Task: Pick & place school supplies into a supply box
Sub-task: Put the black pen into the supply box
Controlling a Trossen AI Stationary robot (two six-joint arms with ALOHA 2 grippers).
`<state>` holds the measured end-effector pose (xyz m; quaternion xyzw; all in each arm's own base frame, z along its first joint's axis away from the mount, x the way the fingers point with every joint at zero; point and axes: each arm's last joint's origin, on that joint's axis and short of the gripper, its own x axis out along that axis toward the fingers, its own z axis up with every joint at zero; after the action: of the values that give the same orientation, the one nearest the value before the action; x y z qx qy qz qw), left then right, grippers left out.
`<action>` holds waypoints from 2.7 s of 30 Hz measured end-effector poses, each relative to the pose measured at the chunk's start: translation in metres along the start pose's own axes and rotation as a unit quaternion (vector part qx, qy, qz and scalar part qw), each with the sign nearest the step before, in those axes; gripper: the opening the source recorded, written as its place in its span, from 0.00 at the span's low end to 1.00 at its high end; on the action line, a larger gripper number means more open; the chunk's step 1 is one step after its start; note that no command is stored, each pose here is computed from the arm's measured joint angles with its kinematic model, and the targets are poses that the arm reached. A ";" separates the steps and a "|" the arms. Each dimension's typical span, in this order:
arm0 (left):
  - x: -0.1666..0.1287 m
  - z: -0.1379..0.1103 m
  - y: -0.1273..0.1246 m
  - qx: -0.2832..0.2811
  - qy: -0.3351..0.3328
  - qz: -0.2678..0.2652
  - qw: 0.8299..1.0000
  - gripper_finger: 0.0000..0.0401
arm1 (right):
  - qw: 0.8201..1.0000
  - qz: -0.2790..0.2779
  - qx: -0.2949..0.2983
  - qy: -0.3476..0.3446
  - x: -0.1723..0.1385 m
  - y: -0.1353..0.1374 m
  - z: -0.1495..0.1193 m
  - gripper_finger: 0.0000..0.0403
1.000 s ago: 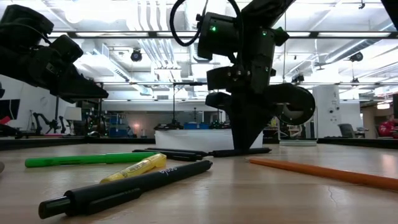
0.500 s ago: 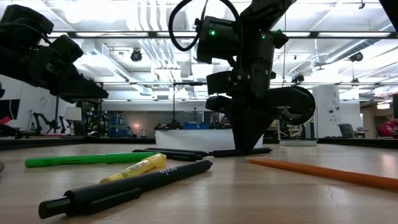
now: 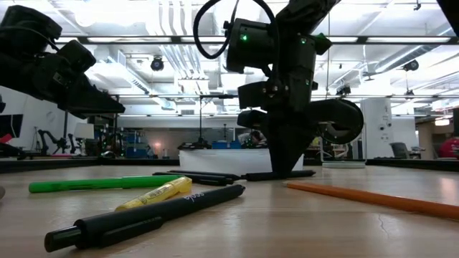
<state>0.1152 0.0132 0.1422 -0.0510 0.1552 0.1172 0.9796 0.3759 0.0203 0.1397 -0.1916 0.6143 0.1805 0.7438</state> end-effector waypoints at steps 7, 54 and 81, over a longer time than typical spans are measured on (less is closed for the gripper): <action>0.000 0.000 0.000 0.000 0.000 0.000 1.000 0.17 | 1.000 0.000 0.020 0.001 -0.008 -0.001 0.003 0.07; 0.000 0.000 0.000 0.000 0.000 0.000 1.000 0.17 | 0.978 -0.185 0.085 -0.048 -0.048 -0.002 0.017 0.07; 0.000 0.000 0.000 0.000 0.000 0.000 1.000 0.17 | 0.928 -0.268 0.244 -0.086 -0.029 -0.048 0.008 0.07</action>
<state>0.1152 0.0132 0.1422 -0.0510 0.1552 0.1171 0.9796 0.4016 -0.0181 0.1728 -0.1453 0.4991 -0.1652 0.8381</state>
